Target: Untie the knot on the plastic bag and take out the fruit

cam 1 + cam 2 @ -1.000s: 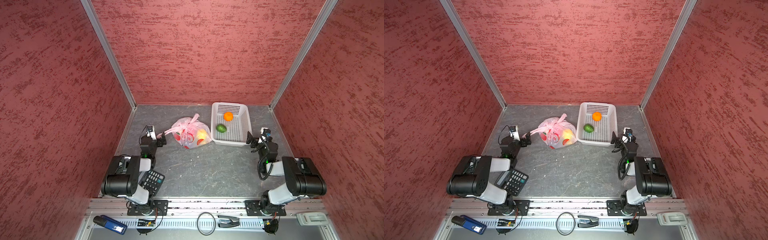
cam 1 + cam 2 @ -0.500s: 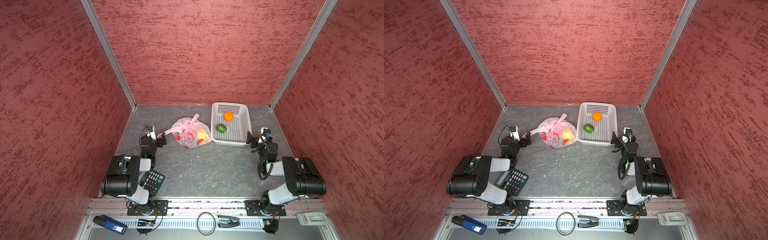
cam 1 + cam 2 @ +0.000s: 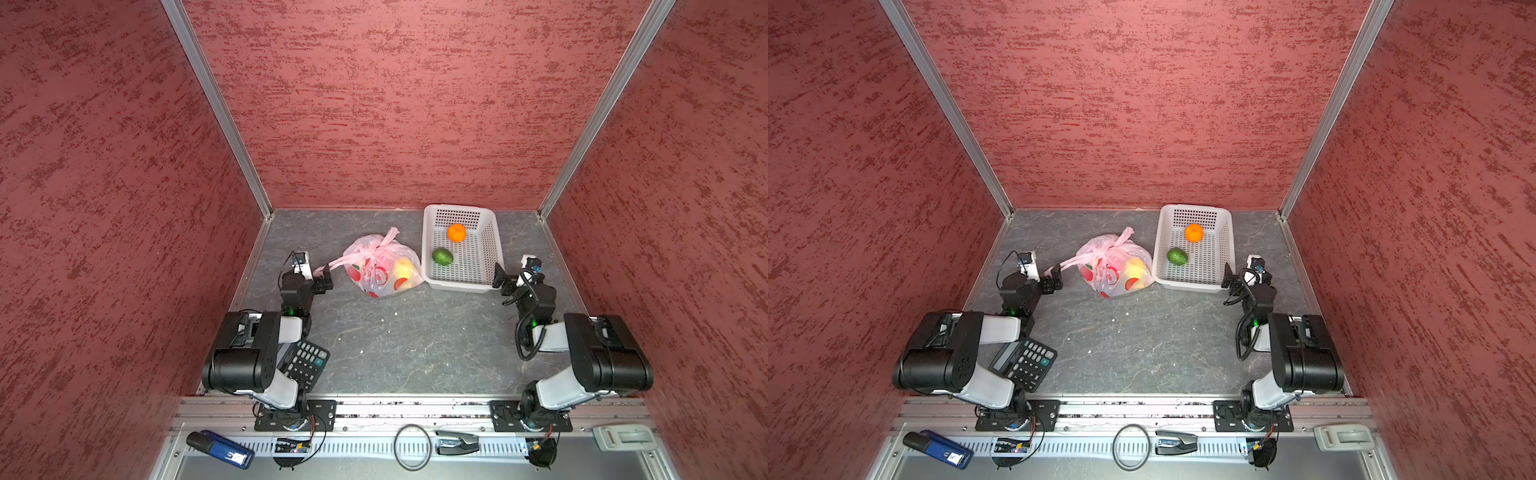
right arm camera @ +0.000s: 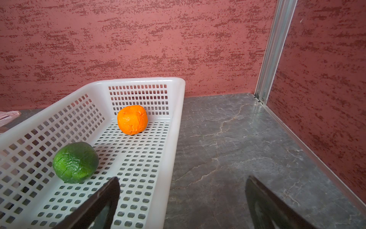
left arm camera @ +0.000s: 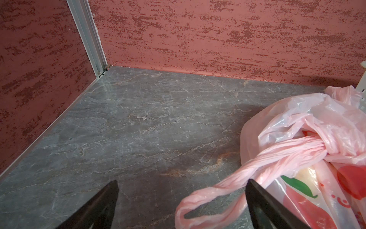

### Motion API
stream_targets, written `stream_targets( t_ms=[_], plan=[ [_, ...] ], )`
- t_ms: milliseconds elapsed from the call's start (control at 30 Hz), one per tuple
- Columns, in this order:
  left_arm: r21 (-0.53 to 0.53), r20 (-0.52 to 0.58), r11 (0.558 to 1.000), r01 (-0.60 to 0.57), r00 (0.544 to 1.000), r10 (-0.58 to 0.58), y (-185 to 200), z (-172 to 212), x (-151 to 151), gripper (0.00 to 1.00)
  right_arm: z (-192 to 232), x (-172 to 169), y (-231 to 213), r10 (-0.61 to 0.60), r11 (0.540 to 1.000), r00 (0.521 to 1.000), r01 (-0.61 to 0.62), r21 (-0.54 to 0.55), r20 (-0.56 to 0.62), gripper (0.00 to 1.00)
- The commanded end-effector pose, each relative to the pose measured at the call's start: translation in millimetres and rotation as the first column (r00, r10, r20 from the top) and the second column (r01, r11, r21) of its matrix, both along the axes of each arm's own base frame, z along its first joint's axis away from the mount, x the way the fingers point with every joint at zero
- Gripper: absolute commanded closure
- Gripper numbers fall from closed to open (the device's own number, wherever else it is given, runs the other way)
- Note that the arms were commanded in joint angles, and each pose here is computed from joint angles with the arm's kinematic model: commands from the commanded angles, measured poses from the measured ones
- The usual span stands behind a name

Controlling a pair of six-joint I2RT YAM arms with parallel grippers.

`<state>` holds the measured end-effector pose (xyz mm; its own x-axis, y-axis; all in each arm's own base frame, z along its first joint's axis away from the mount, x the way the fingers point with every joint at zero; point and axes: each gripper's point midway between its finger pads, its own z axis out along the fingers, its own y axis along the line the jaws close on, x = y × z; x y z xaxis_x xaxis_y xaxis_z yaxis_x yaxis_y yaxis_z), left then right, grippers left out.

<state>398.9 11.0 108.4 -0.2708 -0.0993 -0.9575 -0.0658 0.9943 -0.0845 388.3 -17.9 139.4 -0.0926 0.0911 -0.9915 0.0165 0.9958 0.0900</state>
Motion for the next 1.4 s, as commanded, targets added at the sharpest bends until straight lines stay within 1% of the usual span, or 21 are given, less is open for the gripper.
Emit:
stream_targets(
  t_ms=[0,67,133,200,233,300,400,467,533,600,633,700,800,867,967,1100,1167,1300,1367],
  plan=[
    [0.007,0.026,1.000,0.008,1.000,-0.008,0,8,2,0.00,2,-3,-5,-0.022,1.000,1.000,0.022,-0.003,-0.007,0.01],
    [0.005,0.019,1.000,0.009,1.000,-0.009,0,16,2,0.00,15,-3,-3,-0.015,1.000,1.000,0.015,-0.011,-0.002,0.01],
    [-0.005,-0.032,1.000,0.005,0.999,-0.005,0,25,5,0.00,29,-2,-3,-0.018,1.000,1.000,0.018,-0.007,-0.025,0.01],
    [-0.016,-0.060,1.000,0.023,0.998,-0.024,-3,35,5,0.00,43,1,-6,-0.057,0.997,0.996,0.060,0.052,-0.069,0.01],
    [-0.025,-0.056,0.999,0.041,0.998,-0.042,-7,42,4,0.00,49,3,-6,-0.064,0.994,0.993,0.072,0.079,-0.101,0.01],
    [-0.058,-0.086,0.997,0.051,0.995,-0.056,-10,47,0,0.00,59,8,1,-0.076,0.992,0.983,0.091,0.088,-0.169,0.01],
    [-0.132,-0.108,0.990,0.053,0.992,-0.068,-16,62,-2,0.00,70,18,24,-0.050,0.993,0.966,0.074,0.090,-0.252,0.01],
    [-0.194,-0.119,0.978,0.073,0.988,-0.097,-24,69,-2,0.00,74,27,48,-0.004,0.993,0.957,0.038,0.113,-0.289,0.01],
    [-0.254,-0.134,0.963,0.094,0.982,-0.131,-34,74,-3,0.00,75,39,76,0.051,0.989,0.939,0.000,0.148,-0.341,0.01],
    [-0.320,-0.141,0.937,0.136,0.972,-0.190,-47,77,-6,0.00,75,53,113,0.132,0.980,0.910,-0.060,0.190,-0.393,0.01],
    [-0.345,-0.136,0.926,0.155,0.968,-0.213,-52,79,-7,0.00,65,60,130,0.159,0.978,0.888,-0.082,0.193,-0.432,0.01],
    [-0.408,-0.119,0.893,0.189,0.959,-0.257,-64,83,-10,0.00,59,73,169,0.220,0.971,0.847,-0.141,0.195,-0.484,0.01],
    [-0.469,-0.126,0.856,0.218,0.943,-0.309,-81,82,-14,0.00,49,90,214,0.267,0.962,0.786,-0.187,0.197,-0.557,0.01],
    [-0.487,-0.133,0.840,0.237,0.931,-0.340,-93,80,-17,0.00,34,99,232,0.275,0.961,0.744,-0.191,0.201,-0.609,0.01],
    [-0.504,-0.142,0.826,0.254,0.918,-0.369,-108,77,-22,0.00,23,112,254,0.283,0.959,0.710,-0.209,0.191,-0.645,0.02],
    [-0.512,-0.154,0.819,0.260,0.910,-0.385,-119,74,-27,0.00,1,123,265,0.252,0.967,0.663,-0.201,0.157,-0.705,0.08],
    [-0.516,-0.158,0.815,0.261,0.907,-0.391,-122,73,-28,0.00,-11,128,265,0.221,0.974,0.647,-0.186,0.130,-0.730,0.14],
    [-0.513,-0.168,0.817,0.265,0.902,-0.398,-123,71,-28,0.00,-25,136,257,0.155,0.985,0.645,-0.154,0.071,-0.748,0.26],
    [-0.511,-0.173,0.815,0.272,0.896,-0.408,-125,71,-27,0.00,-30,138,255,0.134,0.988,0.643,-0.147,0.050,-0.754,0.34]
  ],
)
